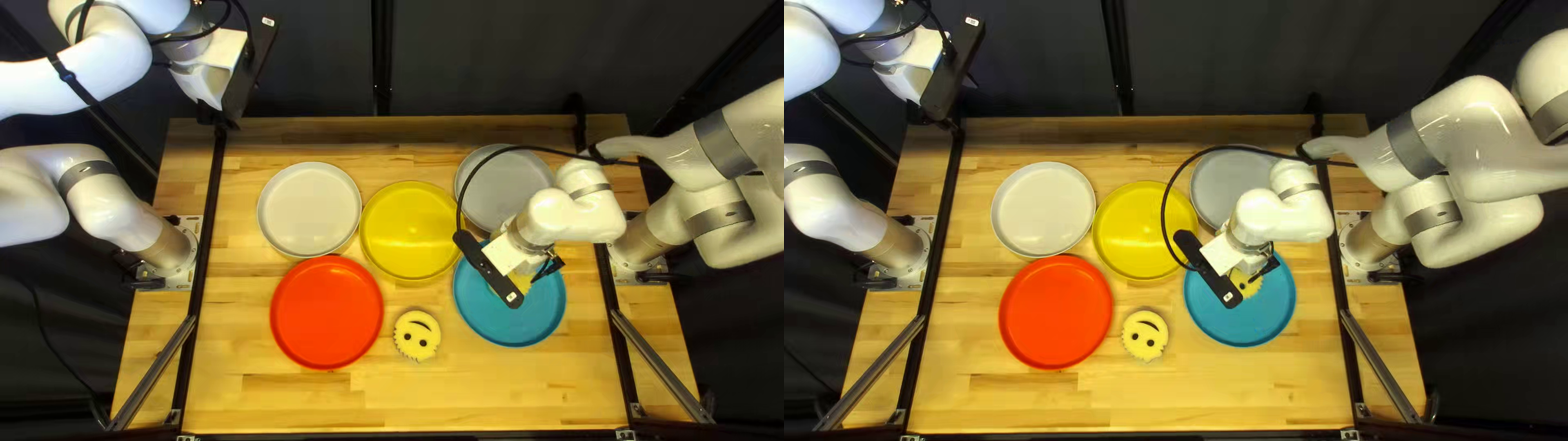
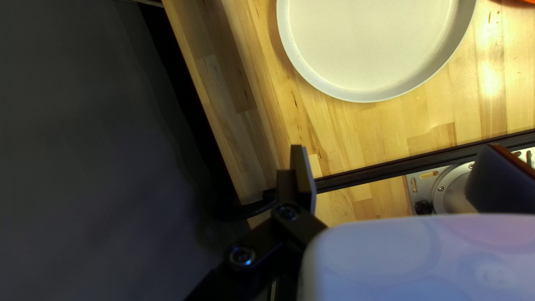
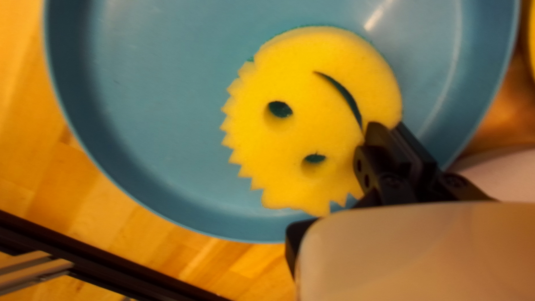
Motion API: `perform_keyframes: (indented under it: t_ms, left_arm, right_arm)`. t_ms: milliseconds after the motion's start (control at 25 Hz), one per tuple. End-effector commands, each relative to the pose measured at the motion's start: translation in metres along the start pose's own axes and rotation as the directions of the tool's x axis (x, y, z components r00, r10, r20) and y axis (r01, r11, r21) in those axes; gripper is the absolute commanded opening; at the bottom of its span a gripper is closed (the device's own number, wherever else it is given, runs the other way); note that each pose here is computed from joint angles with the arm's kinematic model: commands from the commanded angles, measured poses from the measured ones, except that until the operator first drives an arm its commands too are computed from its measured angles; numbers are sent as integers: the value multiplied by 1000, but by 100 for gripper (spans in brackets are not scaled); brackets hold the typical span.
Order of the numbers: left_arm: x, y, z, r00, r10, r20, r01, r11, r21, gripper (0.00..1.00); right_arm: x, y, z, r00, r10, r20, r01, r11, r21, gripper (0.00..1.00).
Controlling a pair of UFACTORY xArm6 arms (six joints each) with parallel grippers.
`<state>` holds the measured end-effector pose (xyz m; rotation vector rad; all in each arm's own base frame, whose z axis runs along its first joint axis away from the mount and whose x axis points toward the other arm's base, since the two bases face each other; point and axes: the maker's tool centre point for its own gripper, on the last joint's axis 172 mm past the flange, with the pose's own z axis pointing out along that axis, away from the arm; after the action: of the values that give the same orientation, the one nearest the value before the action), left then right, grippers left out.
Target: Pick up sponge and scrub the plate
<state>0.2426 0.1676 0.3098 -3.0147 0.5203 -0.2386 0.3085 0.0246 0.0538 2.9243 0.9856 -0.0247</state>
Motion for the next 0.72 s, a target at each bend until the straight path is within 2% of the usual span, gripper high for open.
perform_keyframes:
  t_ms: [40,200,400,560,720]
  left_arm:
    - [0,0,0,1000,0,0,0,1000,0,100]
    - [0,0,0,1000,0,0,0,1000,0,100]
    - [0,0,0,1000,0,0,0,1000,0,100]
    - [0,0,0,1000,0,0,0,1000,0,100]
    - [0,0,0,1000,0,0,0,1000,0,100]
  right_arm:
    - [3,-18,1,1000,-15,-12,15,1000,10,0]
    - [15,-56,2,999,-47,-25,48,999,26,0]
    - [23,-86,-1,996,-87,-28,88,996,29,0]
    - [24,-90,2,993,-118,-26,119,992,39,0]
    - [15,-70,7,990,-137,-24,137,990,30,0]
